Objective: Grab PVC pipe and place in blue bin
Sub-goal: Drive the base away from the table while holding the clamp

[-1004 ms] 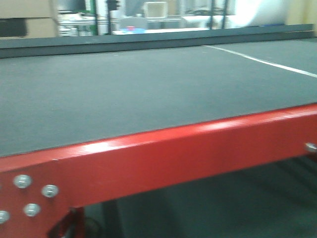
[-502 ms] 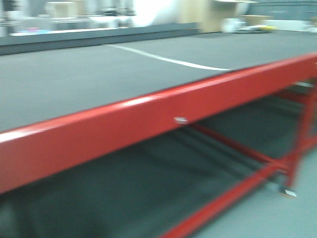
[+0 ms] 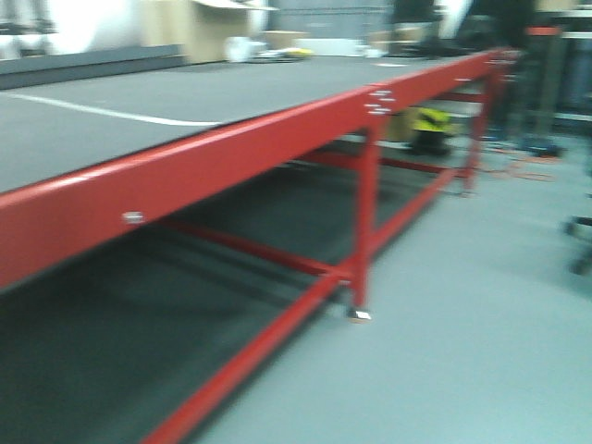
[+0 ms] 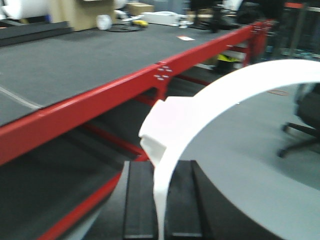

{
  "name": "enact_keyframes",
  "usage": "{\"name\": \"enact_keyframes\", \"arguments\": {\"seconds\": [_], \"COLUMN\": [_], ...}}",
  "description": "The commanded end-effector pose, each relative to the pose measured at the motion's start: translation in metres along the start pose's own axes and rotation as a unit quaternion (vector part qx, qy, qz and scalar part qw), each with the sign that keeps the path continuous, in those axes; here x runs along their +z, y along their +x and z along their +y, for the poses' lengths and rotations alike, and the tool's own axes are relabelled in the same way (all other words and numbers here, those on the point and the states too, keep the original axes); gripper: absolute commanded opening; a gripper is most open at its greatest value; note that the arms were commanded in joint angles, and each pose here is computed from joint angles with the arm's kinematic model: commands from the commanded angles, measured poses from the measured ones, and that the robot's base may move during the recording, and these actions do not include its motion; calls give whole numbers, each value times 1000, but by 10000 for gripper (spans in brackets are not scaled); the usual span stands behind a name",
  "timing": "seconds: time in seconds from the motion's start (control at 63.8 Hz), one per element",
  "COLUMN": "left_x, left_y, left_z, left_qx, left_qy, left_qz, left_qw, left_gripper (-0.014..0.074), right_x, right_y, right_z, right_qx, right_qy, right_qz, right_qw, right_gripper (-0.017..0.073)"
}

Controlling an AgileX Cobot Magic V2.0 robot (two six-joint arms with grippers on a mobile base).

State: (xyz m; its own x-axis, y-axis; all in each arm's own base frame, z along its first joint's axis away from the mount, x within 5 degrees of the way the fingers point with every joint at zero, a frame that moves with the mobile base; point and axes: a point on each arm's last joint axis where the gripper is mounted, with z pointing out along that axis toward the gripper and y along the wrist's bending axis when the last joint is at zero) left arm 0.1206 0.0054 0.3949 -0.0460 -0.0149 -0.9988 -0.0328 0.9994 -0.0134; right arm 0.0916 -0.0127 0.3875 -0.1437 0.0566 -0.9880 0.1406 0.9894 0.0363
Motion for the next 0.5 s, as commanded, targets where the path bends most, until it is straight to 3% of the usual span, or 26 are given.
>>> {"name": "enact_keyframes", "arguments": {"seconds": [0.0, 0.486], "left_x": [-1, -1], "left_y": [-3, -3], "left_z": [-1, -1], "left_qx": [-6, -6], "left_qy": [2, 2], "left_qz": [-16, -16], "left_qw": [1000, 1000], "left_gripper": [-111, -111], "right_x": [-2, -2], "right_y": [-5, -5], "right_z": [-1, -1], "right_qx": [-6, -6], "right_qy": [7, 7], "right_qz": [-23, -23], "right_qw": [1000, 1000], "right_gripper": [-167, -167]}}
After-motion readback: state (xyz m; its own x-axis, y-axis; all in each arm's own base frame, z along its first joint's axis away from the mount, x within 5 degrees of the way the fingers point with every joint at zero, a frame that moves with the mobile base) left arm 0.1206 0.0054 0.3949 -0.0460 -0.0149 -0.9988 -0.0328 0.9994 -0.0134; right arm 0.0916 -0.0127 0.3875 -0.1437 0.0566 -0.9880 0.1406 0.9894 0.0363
